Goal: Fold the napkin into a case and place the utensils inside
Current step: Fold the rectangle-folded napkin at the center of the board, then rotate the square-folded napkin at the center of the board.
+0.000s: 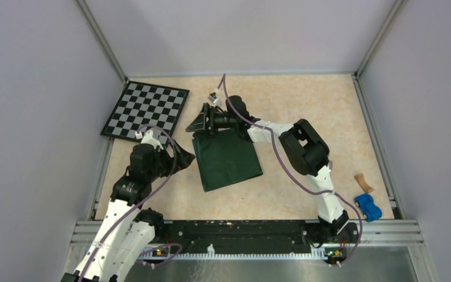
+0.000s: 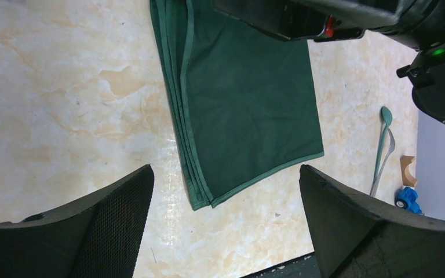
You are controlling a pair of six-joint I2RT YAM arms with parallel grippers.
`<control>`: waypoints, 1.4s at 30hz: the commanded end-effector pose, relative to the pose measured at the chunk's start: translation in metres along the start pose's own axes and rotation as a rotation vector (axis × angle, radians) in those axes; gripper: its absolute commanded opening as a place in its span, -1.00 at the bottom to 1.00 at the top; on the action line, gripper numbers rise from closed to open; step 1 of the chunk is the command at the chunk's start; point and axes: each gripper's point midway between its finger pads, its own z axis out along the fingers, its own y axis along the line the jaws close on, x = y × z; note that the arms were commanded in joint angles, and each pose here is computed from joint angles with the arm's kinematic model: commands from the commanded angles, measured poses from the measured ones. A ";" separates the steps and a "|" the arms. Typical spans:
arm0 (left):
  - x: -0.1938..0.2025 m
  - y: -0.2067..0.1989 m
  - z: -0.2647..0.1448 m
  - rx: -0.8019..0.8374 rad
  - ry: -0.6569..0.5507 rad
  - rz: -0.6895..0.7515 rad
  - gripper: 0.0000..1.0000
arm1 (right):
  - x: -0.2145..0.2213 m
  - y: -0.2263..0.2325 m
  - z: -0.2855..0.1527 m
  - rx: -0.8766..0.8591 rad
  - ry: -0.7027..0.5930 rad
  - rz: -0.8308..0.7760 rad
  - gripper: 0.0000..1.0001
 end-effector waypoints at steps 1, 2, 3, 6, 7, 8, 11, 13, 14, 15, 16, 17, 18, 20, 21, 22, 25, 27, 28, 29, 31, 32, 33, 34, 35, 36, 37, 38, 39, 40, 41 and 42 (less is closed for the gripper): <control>-0.023 -0.012 -0.010 0.012 -0.070 0.036 0.98 | -0.035 0.038 -0.015 -0.080 -0.042 -0.055 0.49; -0.024 -0.013 -0.009 0.015 -0.069 0.037 0.97 | -0.035 0.037 -0.023 -0.059 -0.048 -0.071 0.50; -0.025 -0.014 -0.008 0.021 -0.067 0.040 0.97 | -0.034 0.034 -0.032 -0.030 -0.050 -0.092 0.50; -0.023 -0.022 -0.001 0.064 -0.041 0.050 0.98 | -0.019 0.012 -0.063 0.113 -0.023 -0.124 0.47; -0.022 -0.026 0.002 0.082 -0.028 0.054 0.97 | -0.009 0.001 -0.074 0.170 -0.002 -0.127 0.40; -0.022 -0.031 0.006 0.106 -0.014 0.058 0.97 | 0.004 -0.017 -0.086 0.241 0.022 -0.120 0.32; -0.020 -0.041 0.017 0.151 0.033 0.047 0.96 | 0.045 -0.057 -0.121 0.429 0.098 -0.117 -0.14; -0.023 -0.045 0.025 0.168 0.049 0.046 0.96 | 0.069 -0.069 -0.140 0.486 0.131 -0.109 -0.34; -0.023 -0.049 0.029 0.188 0.059 0.049 0.96 | 0.078 -0.076 -0.150 0.520 0.135 -0.111 -0.40; -0.023 -0.054 0.033 0.214 0.073 0.050 0.95 | 0.086 -0.084 -0.159 0.554 0.136 -0.112 -0.46; -0.021 -0.057 0.040 0.228 0.104 0.045 0.95 | 0.092 -0.091 -0.168 0.591 0.130 -0.114 -0.50; -0.020 -0.061 0.045 0.248 0.132 0.042 0.94 | 0.098 -0.099 -0.176 0.628 0.127 -0.118 -0.55; -0.018 -0.066 0.049 0.267 0.159 0.038 0.93 | 0.103 -0.107 -0.183 0.657 0.130 -0.121 -0.60; -0.015 -0.073 0.059 0.289 0.198 0.032 0.92 | 0.110 -0.124 -0.199 0.717 0.126 -0.110 -0.73; -0.014 -0.077 0.064 0.296 0.210 0.034 0.91 | 0.111 -0.136 -0.209 0.769 0.112 -0.108 -0.76; -0.013 -0.081 0.067 0.304 0.214 0.040 0.91 | 0.110 -0.149 -0.223 0.832 0.096 -0.107 -0.76; -0.015 -0.093 0.078 0.316 0.224 0.059 0.92 | 0.101 -0.179 -0.267 1.043 0.077 -0.137 -0.82; -0.014 -0.103 0.087 0.334 0.253 0.076 0.91 | 0.089 -0.184 -0.293 1.183 0.070 -0.202 -0.83; -0.013 -0.109 0.091 0.345 0.268 0.089 0.91 | 0.081 -0.183 -0.305 1.252 0.055 -0.230 -0.83; -0.011 -0.114 0.097 0.350 0.284 0.099 0.90 | 0.071 -0.180 -0.315 1.306 0.035 -0.262 -0.83; -0.010 -0.123 0.110 0.360 0.308 0.112 0.87 | 0.050 -0.171 -0.331 1.401 -0.022 -0.312 -0.78; -0.009 -0.125 0.118 0.359 0.316 0.112 0.85 | 0.039 -0.165 -0.334 1.421 -0.051 -0.325 -0.70; -0.010 -0.125 0.128 0.352 0.320 0.110 0.78 | 0.028 -0.156 -0.328 1.387 -0.080 -0.336 -0.55; -0.010 -0.124 0.136 0.342 0.324 0.113 0.68 | 0.021 -0.148 -0.316 1.308 -0.095 -0.333 -0.46; -0.010 -0.121 0.144 0.330 0.326 0.119 0.59 | 0.017 -0.139 -0.301 1.191 -0.097 -0.320 -0.39; -0.009 -0.119 0.152 0.318 0.333 0.122 0.51 | 0.014 -0.129 -0.286 1.082 -0.104 -0.304 -0.34; -0.007 -0.116 0.159 0.304 0.343 0.126 0.44 | 0.014 -0.122 -0.273 0.989 -0.108 -0.278 -0.30; -0.006 -0.113 0.165 0.293 0.353 0.129 0.34 | 0.013 -0.117 -0.265 0.928 -0.112 -0.265 -0.28; -0.003 -0.109 0.170 0.282 0.365 0.131 0.25 | 0.013 -0.116 -0.259 0.885 -0.107 -0.246 -0.28; 0.002 -0.106 0.174 0.280 0.382 0.132 0.17 | 0.014 -0.119 -0.256 0.862 -0.105 -0.221 -0.30; 0.006 -0.105 0.177 0.286 0.395 0.132 0.10 | 0.014 -0.123 -0.255 0.842 -0.107 -0.201 -0.33; 0.011 -0.102 0.179 0.289 0.413 0.128 0.03 | 0.016 -0.128 -0.255 0.817 -0.103 -0.169 -0.39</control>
